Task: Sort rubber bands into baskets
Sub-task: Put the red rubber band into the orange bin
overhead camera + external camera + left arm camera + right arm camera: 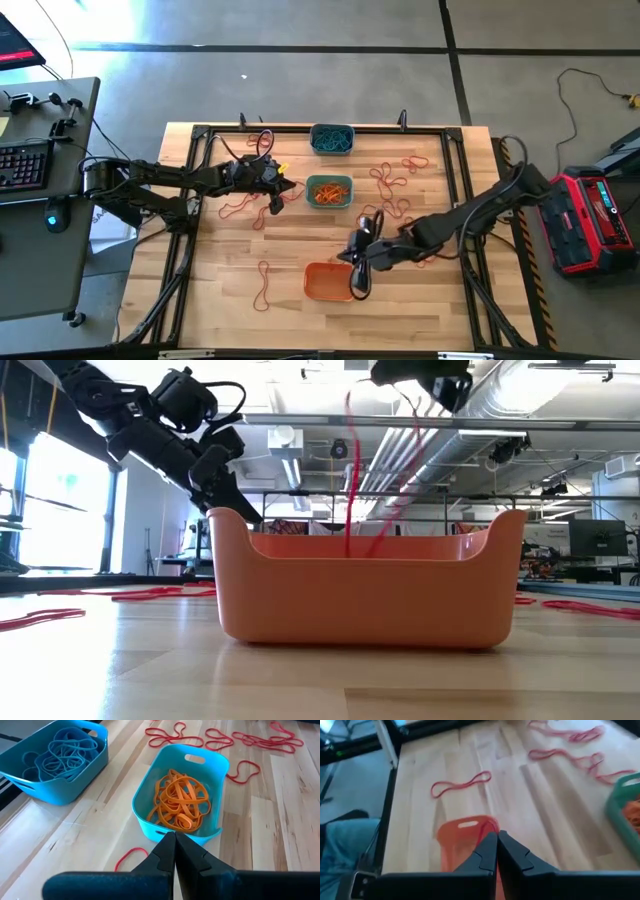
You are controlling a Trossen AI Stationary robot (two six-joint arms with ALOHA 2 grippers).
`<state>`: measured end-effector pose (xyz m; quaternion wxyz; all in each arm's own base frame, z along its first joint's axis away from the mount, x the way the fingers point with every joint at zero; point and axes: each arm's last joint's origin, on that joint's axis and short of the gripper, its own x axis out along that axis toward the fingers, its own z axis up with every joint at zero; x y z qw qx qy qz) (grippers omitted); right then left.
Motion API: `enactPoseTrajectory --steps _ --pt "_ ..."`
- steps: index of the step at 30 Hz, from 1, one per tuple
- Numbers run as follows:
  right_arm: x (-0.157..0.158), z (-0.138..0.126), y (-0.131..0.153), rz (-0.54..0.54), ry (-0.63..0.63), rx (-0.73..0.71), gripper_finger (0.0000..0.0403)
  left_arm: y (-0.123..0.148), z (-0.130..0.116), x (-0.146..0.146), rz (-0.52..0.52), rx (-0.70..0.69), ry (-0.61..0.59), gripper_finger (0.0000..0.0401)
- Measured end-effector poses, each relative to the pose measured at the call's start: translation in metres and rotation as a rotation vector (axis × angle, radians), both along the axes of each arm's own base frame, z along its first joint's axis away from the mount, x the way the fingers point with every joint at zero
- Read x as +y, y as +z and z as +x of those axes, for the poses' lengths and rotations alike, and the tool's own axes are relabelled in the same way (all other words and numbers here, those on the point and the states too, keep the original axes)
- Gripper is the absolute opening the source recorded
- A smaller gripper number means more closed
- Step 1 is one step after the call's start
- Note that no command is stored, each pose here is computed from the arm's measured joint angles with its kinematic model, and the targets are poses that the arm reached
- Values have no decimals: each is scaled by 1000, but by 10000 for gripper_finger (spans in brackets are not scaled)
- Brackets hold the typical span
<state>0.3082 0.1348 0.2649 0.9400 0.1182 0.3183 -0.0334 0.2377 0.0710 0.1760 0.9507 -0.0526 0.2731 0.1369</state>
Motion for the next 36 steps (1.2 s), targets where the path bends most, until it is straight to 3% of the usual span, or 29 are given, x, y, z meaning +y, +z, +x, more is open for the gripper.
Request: enactPoseTrajectory --steps 7,18,29,36 --pt "-11 11 -27 8 -29 149 0 0 0 0 5 2 -3 0" --pt "-19 32 -75 112 77 341 4 -2 -1 0 19 27 -17 0" --pt "-23 37 -78 137 100 327 120 -2 -1 0 19 30 -21 0" --pt "-26 38 -78 105 102 319 119 -2 -1 0 19 30 -21 0"
